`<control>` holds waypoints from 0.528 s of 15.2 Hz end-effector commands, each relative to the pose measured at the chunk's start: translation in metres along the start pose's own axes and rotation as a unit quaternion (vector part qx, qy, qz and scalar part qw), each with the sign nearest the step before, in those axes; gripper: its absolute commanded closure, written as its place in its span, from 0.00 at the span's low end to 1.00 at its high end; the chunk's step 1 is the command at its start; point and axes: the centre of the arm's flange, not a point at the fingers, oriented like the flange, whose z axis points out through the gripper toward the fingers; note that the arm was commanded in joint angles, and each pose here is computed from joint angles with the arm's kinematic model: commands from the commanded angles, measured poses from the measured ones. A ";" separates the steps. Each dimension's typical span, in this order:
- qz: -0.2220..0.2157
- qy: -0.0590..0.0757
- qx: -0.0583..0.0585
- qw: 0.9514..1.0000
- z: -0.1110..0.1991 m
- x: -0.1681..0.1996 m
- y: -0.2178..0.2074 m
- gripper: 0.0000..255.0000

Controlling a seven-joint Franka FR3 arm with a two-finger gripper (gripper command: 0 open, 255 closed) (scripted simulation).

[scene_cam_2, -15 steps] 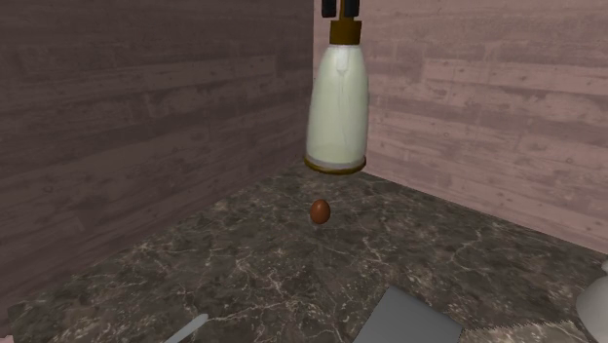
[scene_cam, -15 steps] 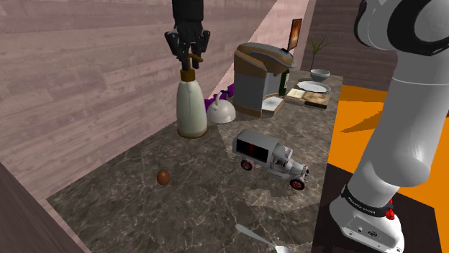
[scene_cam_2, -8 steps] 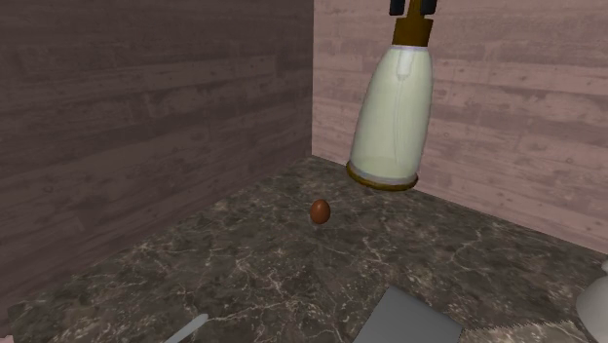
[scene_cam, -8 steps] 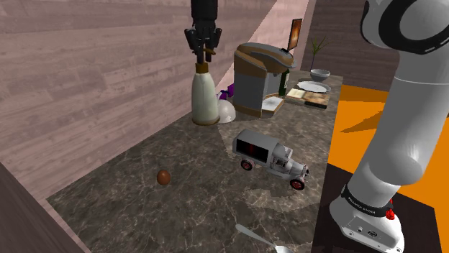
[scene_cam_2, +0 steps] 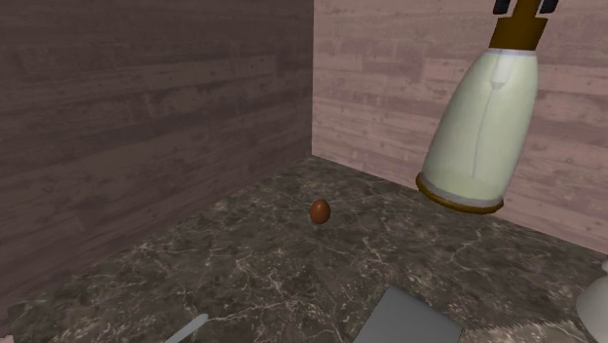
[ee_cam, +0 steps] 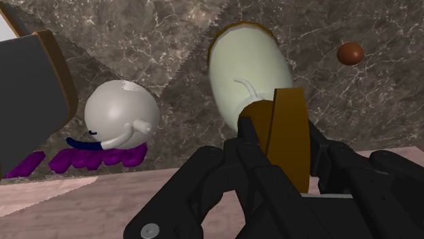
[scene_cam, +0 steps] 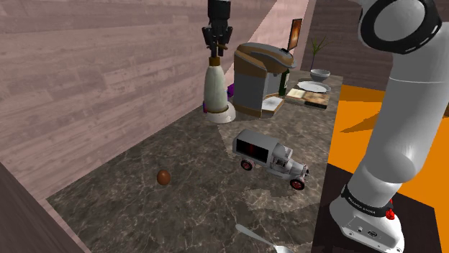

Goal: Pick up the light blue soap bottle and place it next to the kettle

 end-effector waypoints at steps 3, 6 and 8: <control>-0.001 0.001 0.000 1.000 -0.002 0.014 0.051 1.00; -0.001 0.001 0.000 1.000 -0.002 0.027 0.088 1.00; -0.001 0.001 0.000 1.000 -0.002 0.035 0.113 1.00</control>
